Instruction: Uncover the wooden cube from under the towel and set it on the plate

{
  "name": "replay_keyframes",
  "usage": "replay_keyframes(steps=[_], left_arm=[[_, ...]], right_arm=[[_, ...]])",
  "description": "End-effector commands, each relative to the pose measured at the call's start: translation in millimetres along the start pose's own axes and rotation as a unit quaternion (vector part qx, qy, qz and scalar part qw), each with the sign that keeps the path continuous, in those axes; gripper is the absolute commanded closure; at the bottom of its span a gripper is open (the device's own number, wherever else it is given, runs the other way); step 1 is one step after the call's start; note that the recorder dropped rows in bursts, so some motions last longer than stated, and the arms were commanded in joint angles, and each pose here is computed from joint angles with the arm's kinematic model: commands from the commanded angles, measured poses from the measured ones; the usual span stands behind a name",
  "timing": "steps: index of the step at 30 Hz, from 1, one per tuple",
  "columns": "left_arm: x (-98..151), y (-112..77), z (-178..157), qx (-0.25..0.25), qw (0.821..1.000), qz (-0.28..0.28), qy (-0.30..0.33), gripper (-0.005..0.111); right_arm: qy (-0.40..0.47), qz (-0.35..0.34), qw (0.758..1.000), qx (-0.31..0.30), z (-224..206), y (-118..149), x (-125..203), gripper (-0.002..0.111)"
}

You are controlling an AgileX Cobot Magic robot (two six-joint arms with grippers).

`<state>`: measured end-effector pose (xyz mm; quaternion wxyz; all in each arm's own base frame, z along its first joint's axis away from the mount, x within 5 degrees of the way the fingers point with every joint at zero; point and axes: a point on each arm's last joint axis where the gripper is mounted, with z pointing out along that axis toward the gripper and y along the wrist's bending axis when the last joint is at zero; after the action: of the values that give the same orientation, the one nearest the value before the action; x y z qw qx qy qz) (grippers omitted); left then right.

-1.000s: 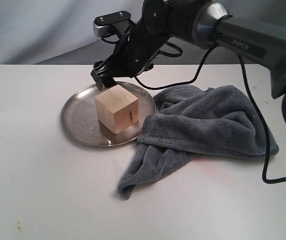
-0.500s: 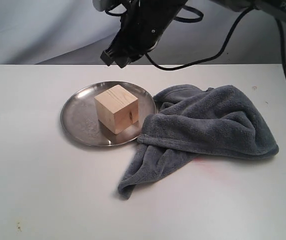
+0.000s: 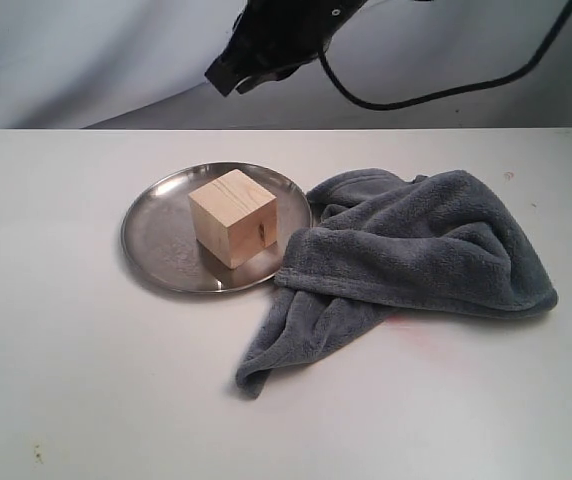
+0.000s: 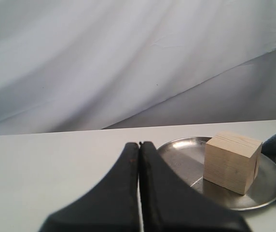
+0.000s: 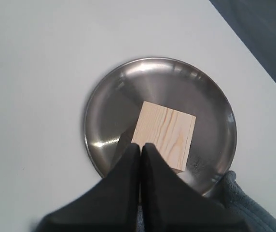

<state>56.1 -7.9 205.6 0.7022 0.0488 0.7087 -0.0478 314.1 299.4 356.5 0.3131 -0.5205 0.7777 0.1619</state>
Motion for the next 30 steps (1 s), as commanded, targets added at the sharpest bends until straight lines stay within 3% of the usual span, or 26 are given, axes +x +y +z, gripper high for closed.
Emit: replay_keyframes(steps=[1,13,18,26,30], left_arm=[[0,0.2,0,-0.001,1.0,-0.002,-0.005,0.107],[0,0.2,0,-0.001,1.0,-0.002,-0.005,0.107],[0,0.2,0,-0.001,1.0,-0.002,-0.005,0.107],[0,0.2,0,-0.001,1.0,-0.002,-0.005,0.107],[0,0.2,0,-0.001,1.0,-0.002,-0.005,0.107]], right_arm=[[-0.038,-0.009,0.999,0.018,-32,6,0,0.108],[-0.158,-0.058,0.983,0.076,-138,28,-10,0.108],[-0.188,-0.086,0.976,0.072,-172,41,-8,0.108],[-0.161,-0.108,0.977,0.094,-200,49,6,0.108],[-0.179,-0.087,0.97,0.14,-200,48,23,0.108]])
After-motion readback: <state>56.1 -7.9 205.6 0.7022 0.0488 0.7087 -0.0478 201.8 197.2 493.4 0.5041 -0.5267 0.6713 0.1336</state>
